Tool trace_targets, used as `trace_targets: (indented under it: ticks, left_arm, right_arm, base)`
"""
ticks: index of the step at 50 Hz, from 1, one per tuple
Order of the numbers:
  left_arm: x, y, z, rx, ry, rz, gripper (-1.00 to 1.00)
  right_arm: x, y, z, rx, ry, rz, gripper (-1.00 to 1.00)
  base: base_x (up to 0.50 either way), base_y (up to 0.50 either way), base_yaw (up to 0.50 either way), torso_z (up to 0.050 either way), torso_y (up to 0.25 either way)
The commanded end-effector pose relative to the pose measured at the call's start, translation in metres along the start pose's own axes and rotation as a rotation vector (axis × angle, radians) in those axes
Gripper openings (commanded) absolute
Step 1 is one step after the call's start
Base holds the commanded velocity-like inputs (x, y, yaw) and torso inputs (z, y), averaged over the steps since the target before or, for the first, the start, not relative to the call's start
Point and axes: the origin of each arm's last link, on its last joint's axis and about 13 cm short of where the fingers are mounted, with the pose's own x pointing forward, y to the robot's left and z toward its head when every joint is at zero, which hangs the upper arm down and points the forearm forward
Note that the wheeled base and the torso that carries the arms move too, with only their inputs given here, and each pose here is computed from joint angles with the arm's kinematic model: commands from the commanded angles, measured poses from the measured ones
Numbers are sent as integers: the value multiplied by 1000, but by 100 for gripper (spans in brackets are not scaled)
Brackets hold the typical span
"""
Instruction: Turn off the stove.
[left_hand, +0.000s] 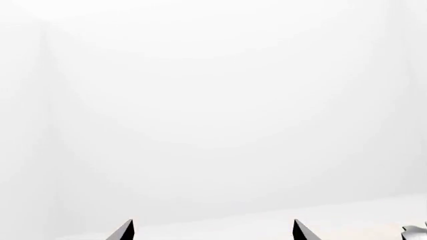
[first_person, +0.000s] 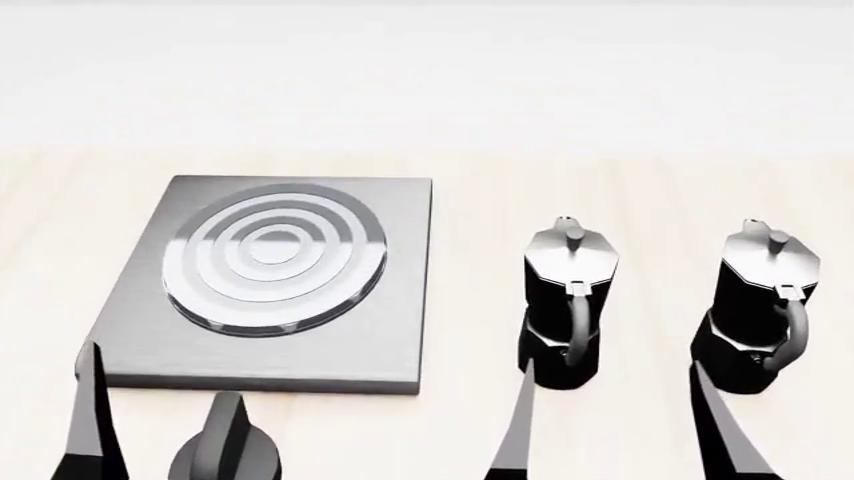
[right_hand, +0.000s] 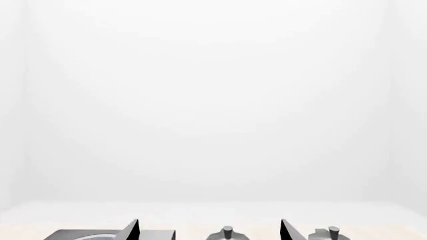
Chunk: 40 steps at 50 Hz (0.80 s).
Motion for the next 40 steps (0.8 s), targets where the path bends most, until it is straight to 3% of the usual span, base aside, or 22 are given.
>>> trace_targets:
  ticks: [1,40]
  left_arm:
    - [0,0,-1,3,7,-2,100]
    - [0,-1,-2,-2,15,-2,100]
  right_arm:
    - [0,0,-1,0,7,6,100]
    - [0,1,-3,2,15,16,100]
  base:
    - [0,0,0,0,0]
    - [0,0,0,-6,-133]
